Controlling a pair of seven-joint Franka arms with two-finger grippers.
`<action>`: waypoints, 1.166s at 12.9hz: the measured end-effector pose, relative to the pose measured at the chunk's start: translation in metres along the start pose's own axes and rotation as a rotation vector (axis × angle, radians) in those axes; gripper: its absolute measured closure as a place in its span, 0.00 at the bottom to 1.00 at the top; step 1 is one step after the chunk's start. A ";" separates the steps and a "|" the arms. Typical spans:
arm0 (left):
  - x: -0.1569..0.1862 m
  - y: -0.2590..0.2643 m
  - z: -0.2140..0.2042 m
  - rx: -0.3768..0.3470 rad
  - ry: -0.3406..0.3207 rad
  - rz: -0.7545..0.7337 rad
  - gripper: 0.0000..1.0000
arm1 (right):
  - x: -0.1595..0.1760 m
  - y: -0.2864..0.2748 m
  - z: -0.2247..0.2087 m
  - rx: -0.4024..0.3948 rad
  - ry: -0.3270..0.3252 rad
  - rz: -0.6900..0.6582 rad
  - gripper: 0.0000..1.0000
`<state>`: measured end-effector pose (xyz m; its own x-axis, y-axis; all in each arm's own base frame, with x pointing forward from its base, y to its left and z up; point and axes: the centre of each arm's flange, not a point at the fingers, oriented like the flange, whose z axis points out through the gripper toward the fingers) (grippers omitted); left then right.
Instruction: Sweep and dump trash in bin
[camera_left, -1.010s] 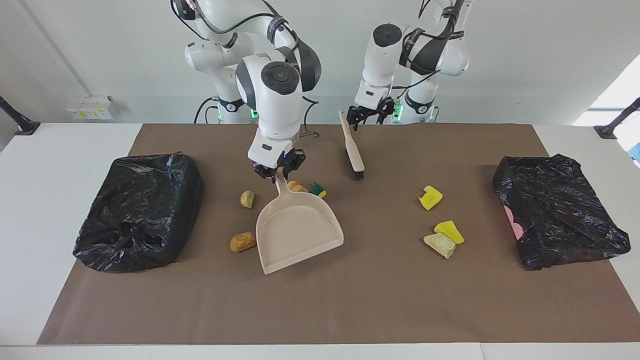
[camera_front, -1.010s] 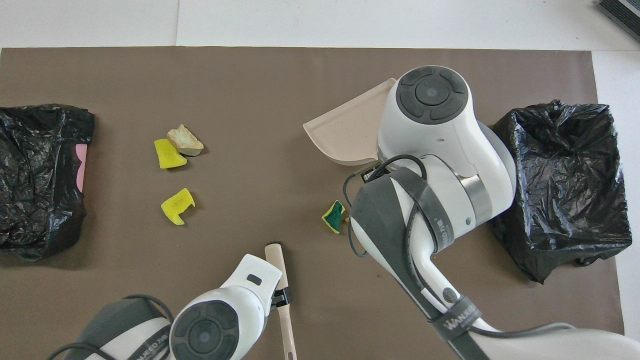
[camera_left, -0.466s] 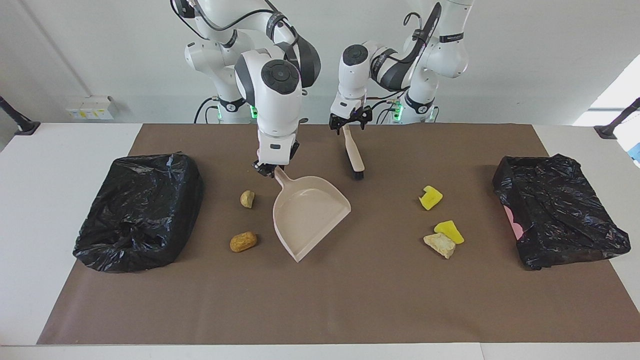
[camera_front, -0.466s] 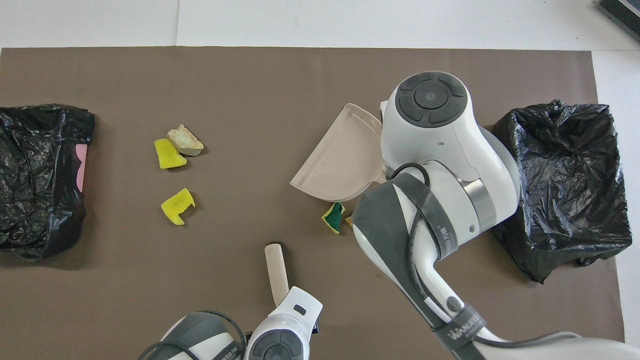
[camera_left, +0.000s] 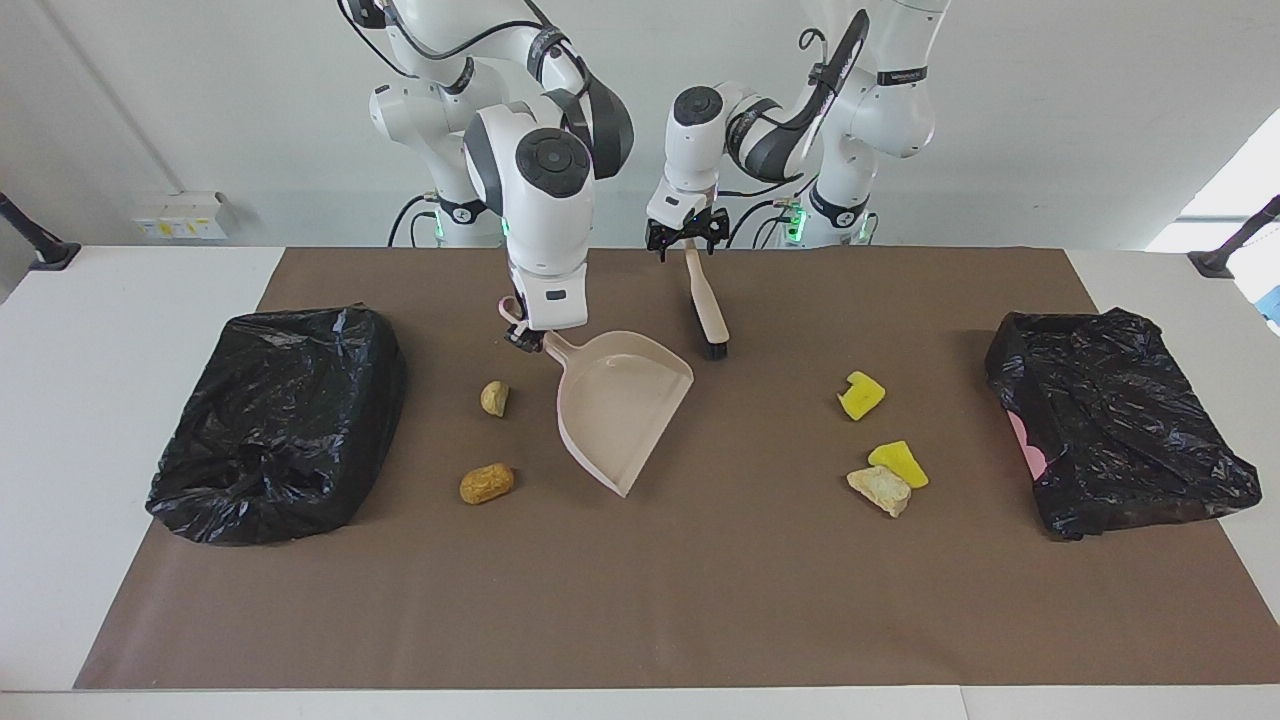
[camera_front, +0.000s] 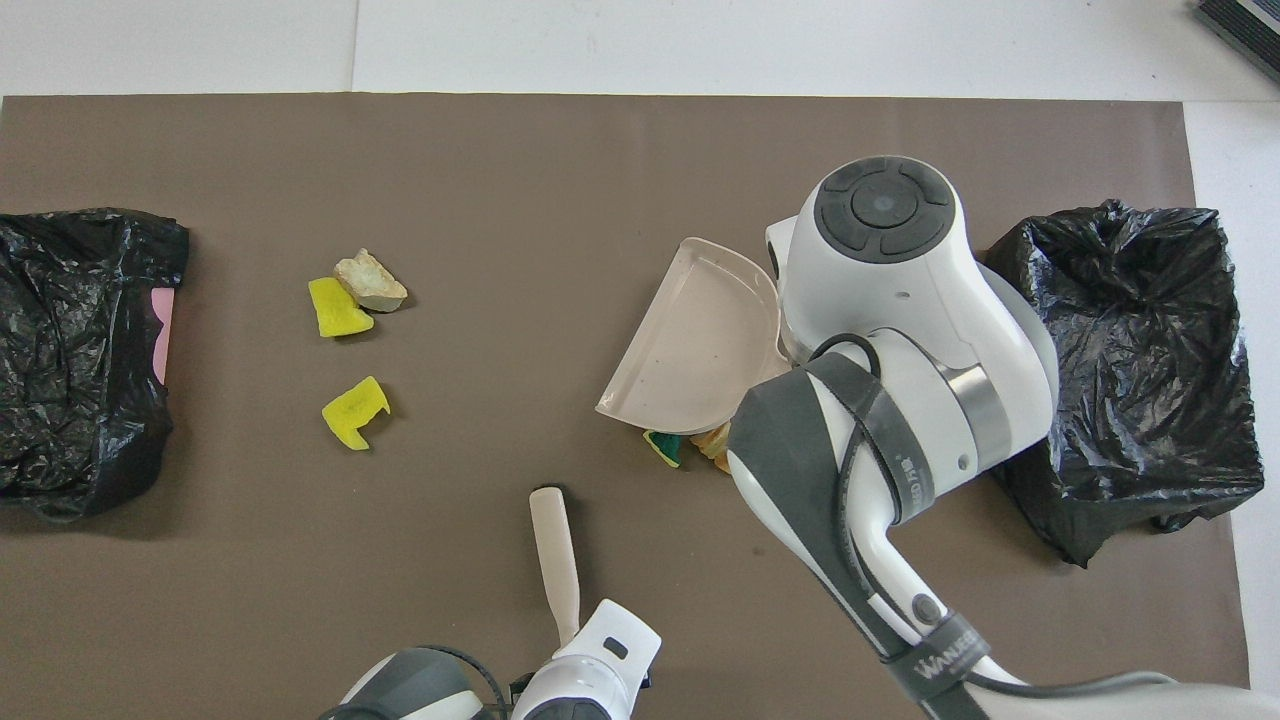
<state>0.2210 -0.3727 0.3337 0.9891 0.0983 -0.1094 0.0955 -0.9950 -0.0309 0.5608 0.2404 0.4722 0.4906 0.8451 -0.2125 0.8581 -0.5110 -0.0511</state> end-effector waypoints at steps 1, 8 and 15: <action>0.000 0.000 0.000 0.001 -0.001 0.001 0.53 | 0.000 0.000 0.000 0.001 -0.001 -0.022 0.68; 0.045 -0.026 -0.041 0.050 -0.073 0.005 0.74 | -0.001 -0.001 0.003 0.003 -0.004 -0.145 0.68; 0.173 -0.165 -0.155 0.083 -0.003 0.056 0.74 | 0.040 -0.045 0.040 -0.054 0.048 -0.304 0.68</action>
<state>0.3940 -0.1946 0.4740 0.9923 0.0430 -0.1158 0.0306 -0.9938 -0.1069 0.5358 0.2907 0.4271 0.2154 0.9651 -0.1489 0.9729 -0.2253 -0.0529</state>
